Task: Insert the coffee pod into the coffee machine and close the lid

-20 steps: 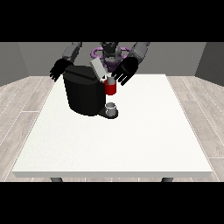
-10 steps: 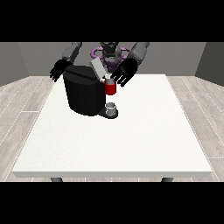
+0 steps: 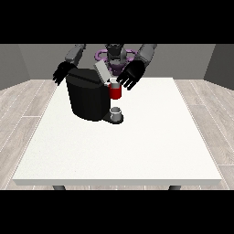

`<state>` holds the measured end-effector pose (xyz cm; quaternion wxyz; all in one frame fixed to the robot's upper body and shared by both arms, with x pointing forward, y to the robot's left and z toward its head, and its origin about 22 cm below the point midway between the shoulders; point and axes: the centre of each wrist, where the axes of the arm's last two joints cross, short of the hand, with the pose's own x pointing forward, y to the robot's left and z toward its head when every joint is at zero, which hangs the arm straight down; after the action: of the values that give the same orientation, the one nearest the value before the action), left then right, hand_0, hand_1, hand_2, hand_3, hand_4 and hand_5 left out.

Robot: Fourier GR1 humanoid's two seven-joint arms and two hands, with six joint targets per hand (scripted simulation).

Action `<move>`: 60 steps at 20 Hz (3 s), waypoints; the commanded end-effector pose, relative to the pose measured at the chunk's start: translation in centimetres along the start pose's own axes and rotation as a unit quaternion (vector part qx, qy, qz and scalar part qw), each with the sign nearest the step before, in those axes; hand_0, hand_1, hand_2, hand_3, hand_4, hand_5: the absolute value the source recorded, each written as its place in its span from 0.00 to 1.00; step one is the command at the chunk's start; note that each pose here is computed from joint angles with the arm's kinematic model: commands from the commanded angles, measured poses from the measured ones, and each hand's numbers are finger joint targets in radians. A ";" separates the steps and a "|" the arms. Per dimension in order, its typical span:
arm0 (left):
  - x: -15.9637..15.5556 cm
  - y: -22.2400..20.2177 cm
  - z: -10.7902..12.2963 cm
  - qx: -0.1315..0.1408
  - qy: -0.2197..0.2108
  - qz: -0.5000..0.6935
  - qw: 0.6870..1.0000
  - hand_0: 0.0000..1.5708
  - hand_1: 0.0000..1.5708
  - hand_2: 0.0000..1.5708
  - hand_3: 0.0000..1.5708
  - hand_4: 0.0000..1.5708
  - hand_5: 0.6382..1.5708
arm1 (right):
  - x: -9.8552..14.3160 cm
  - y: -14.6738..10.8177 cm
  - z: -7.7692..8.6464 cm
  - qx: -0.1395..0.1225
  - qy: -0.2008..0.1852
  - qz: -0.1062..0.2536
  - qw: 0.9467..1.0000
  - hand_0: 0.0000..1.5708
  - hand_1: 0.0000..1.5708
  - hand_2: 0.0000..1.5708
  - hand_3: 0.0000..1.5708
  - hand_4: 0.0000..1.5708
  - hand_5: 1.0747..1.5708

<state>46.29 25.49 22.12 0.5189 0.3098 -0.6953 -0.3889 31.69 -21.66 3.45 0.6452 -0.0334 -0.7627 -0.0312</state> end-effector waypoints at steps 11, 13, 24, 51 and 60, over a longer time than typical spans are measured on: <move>-1.2 0.8 0.4 -0.038 0.005 -0.060 0.997 0.00 0.00 0.00 0.00 0.00 1.00 | 0.2 1.0 0.4 0.002 -0.004 -0.004 1.000 0.00 0.00 0.00 0.00 0.22 1.00; -0.7 0.2 0.3 -0.044 -0.006 -0.057 0.997 0.00 0.00 0.00 0.00 0.00 1.00 | 1.5 0.2 -1.2 -0.011 -0.008 0.002 1.000 0.00 0.00 0.00 0.00 0.24 1.00; -2.0 -2.6 1.3 -0.065 0.004 -0.041 0.997 0.00 0.00 0.00 0.00 0.00 1.00 | -2.7 -1.7 2.6 -0.022 0.025 -0.009 0.999 0.00 0.00 0.00 0.00 0.25 1.00; -8.5 -20.1 11.9 -0.058 0.072 0.459 0.883 0.00 0.00 0.00 0.00 0.00 1.00 | 0.7 -6.2 2.0 0.054 0.035 0.037 0.997 0.00 0.00 0.00 0.00 0.00 1.00; -6.9 -22.8 15.0 -0.059 0.084 0.502 0.859 0.00 0.00 0.00 0.00 0.00 1.00 | 0.3 -3.7 0.7 0.085 0.044 0.061 0.994 0.00 0.00 0.00 0.00 0.00 1.00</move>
<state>35.81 23.23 -2.80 0.7166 -0.0789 -0.6854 -0.1026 30.65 -25.72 4.48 0.6794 -0.0331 -0.7306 0.0587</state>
